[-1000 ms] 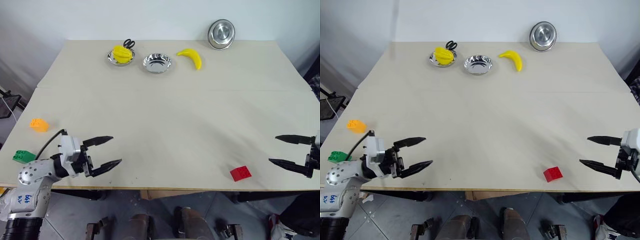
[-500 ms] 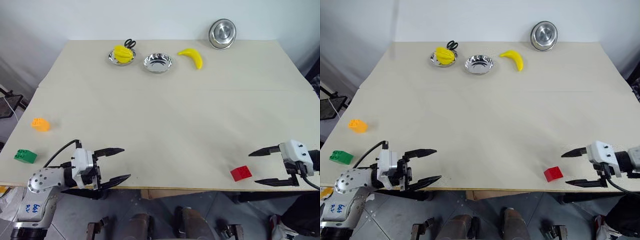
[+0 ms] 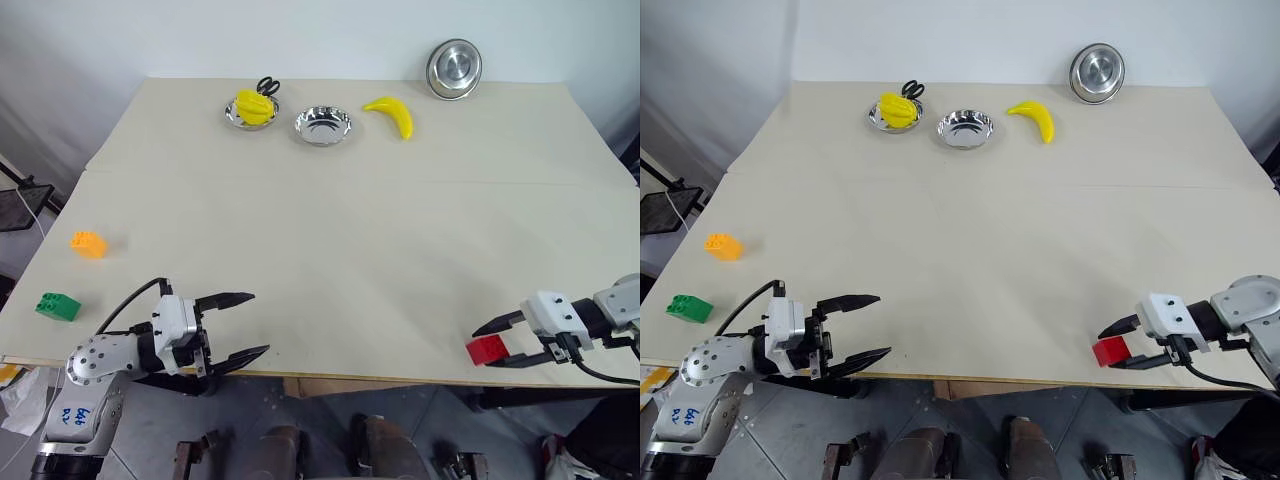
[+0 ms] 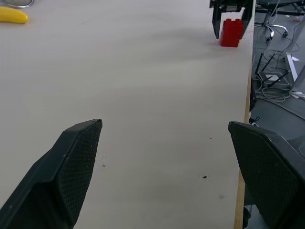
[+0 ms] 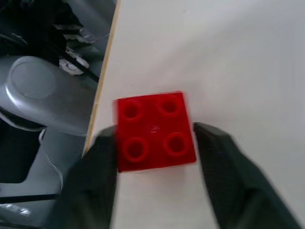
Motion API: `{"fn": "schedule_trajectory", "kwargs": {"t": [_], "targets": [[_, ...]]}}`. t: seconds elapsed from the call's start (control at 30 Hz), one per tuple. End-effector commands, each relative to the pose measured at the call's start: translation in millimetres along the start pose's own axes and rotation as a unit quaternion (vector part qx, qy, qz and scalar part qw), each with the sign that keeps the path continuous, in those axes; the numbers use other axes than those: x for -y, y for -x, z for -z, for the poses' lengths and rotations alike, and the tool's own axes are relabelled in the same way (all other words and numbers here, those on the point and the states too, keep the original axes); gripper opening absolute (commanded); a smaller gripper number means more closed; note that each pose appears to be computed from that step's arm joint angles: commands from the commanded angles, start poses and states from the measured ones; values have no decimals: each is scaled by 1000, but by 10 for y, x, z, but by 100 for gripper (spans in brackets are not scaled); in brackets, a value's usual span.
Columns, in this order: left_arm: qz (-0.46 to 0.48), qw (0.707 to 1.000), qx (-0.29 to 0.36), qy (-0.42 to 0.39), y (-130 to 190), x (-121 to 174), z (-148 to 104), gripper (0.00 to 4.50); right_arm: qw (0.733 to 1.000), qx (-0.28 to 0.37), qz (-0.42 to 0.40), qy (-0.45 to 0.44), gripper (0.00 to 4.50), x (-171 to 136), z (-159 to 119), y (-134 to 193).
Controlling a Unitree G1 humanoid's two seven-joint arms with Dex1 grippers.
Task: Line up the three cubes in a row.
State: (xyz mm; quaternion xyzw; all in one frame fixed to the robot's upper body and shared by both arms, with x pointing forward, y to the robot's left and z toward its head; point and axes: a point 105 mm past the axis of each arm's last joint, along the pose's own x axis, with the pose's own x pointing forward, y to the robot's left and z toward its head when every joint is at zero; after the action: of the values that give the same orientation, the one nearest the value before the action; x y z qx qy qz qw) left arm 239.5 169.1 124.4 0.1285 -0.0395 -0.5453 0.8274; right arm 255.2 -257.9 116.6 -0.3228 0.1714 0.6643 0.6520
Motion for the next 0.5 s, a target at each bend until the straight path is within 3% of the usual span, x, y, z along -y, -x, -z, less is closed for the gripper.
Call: {"fn": "schedule_trajectory", "kwargs": {"t": [0.03,0.17,0.27,0.5], "targets": [[-2,1000,9,-19,-7,-19,-64,450,999,37,-13,7,150,41,-169,28],[-6,1000,7,-24,2,-44,-48,450,994,102,0,-25,150,258,-439,-5],[-8,1000,9,-26,-14,-42,-51,450,994,106,1,-28,150,554,-609,-126],[-7,1000,13,-27,-70,-48,-70,450,998,66,0,-22,150,843,-549,-380]]}}
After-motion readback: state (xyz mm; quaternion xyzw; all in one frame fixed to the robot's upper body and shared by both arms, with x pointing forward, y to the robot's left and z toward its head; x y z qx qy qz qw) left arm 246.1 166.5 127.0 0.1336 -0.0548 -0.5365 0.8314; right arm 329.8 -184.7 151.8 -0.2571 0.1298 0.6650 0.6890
